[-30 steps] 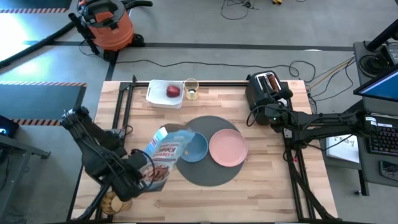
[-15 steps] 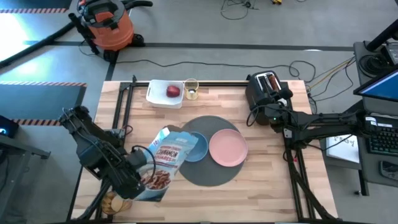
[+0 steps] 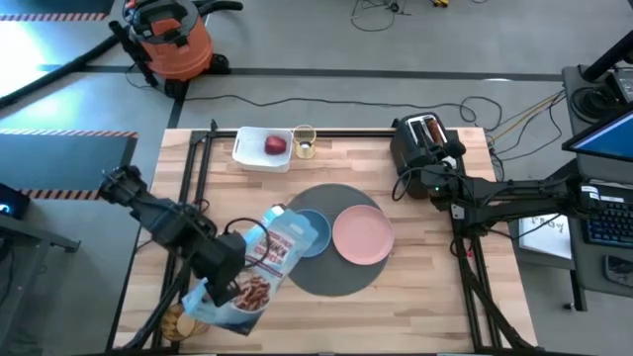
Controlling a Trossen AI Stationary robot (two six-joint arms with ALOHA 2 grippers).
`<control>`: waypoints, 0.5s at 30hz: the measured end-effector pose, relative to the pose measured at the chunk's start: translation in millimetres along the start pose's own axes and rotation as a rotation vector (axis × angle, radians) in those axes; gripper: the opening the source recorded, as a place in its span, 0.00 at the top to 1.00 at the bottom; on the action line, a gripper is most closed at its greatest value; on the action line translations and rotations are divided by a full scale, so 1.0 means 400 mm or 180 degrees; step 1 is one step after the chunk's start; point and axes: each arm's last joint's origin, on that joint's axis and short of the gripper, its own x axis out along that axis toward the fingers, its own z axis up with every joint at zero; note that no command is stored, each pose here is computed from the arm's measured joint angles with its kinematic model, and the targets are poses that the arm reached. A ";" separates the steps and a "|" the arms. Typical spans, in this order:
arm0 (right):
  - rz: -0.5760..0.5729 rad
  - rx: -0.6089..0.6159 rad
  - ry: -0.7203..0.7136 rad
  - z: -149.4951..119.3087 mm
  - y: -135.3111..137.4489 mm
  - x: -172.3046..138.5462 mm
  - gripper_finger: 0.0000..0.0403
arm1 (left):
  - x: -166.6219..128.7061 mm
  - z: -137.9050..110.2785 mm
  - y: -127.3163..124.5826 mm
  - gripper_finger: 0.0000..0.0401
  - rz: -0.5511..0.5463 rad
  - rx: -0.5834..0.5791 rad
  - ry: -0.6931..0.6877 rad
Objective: Arrange a breakfast setting
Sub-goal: Pour the cereal from the blue cereal box into the blue bowl on the gray mat
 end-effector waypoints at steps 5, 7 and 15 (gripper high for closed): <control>0.0000 0.0000 0.0000 0.000 0.000 0.000 0.77 | -0.008 0.026 0.008 0.75 -0.0102 -0.0042 0.0150; 0.0000 0.0000 0.0000 0.000 0.000 0.000 0.77 | -0.011 0.032 0.010 0.75 -0.0137 -0.0034 0.0204; 0.0000 0.0000 0.0000 0.000 0.000 0.000 0.77 | -0.016 0.046 0.014 0.75 -0.0234 -0.0077 0.0359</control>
